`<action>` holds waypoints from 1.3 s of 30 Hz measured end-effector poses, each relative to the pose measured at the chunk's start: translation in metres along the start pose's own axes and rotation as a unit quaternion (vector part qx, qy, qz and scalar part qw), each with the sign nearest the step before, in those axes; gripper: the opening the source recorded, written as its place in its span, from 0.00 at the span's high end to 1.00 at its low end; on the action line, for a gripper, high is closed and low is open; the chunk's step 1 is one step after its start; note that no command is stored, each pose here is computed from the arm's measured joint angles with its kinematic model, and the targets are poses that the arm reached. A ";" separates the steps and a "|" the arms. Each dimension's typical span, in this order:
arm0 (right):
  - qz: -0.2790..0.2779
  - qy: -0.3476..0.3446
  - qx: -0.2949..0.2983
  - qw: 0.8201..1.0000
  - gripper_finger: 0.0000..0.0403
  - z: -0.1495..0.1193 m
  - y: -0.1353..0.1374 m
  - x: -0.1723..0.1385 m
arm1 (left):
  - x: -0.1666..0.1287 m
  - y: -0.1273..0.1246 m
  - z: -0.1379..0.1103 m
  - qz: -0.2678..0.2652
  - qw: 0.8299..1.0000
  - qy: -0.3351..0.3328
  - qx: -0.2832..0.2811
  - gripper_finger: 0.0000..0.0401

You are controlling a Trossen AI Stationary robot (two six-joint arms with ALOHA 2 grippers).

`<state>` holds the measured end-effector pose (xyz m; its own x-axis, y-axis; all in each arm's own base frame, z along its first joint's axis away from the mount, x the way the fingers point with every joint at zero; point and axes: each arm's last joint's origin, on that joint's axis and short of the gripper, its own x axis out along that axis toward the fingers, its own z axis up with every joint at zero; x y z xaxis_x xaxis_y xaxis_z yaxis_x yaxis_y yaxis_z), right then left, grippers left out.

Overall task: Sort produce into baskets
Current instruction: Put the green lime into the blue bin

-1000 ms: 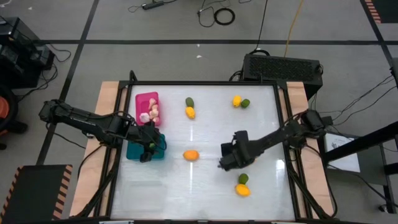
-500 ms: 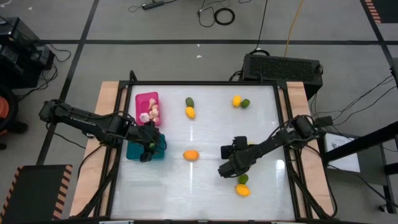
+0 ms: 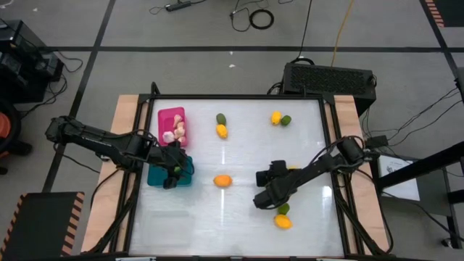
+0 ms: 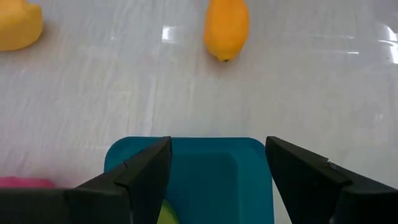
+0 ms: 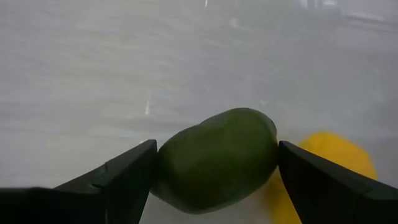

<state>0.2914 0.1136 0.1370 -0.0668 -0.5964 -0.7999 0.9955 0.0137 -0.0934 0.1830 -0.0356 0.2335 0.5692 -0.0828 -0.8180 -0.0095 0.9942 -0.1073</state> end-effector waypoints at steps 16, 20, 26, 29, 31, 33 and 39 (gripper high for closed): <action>-0.008 0.011 -0.032 0.999 0.25 -0.002 0.002 0.002 | 0.000 0.000 0.000 0.000 1.000 0.000 0.000 0.34; -0.007 0.018 -0.039 0.999 0.28 -0.002 0.005 -0.002 | 0.000 0.000 0.000 0.000 1.000 0.000 0.000 0.34; 0.014 0.029 -0.056 0.998 0.29 0.001 0.014 -0.013 | 0.000 0.000 0.000 0.000 1.000 0.000 0.000 0.34; 0.027 0.010 -0.064 0.998 0.29 0.006 0.018 -0.021 | 0.000 0.000 0.000 0.000 1.000 0.001 0.000 0.34; 0.050 -0.014 -0.066 0.996 0.29 0.011 0.024 -0.029 | 0.000 0.000 0.000 0.001 1.000 0.002 0.001 0.34; 0.080 -0.043 -0.066 0.994 0.29 0.016 0.031 -0.038 | 0.000 0.000 -0.001 0.001 1.000 0.004 0.004 0.34; 0.240 -0.122 -0.067 0.961 0.29 0.022 0.070 -0.066 | -0.005 0.001 -0.004 0.009 0.999 0.038 0.017 0.34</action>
<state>0.3668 0.1362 0.1966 0.4320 -0.6657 -0.6084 0.8891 0.4275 0.1635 0.1772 -0.0344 0.2353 0.5051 -0.0691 -0.8603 0.0099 0.9972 -0.0743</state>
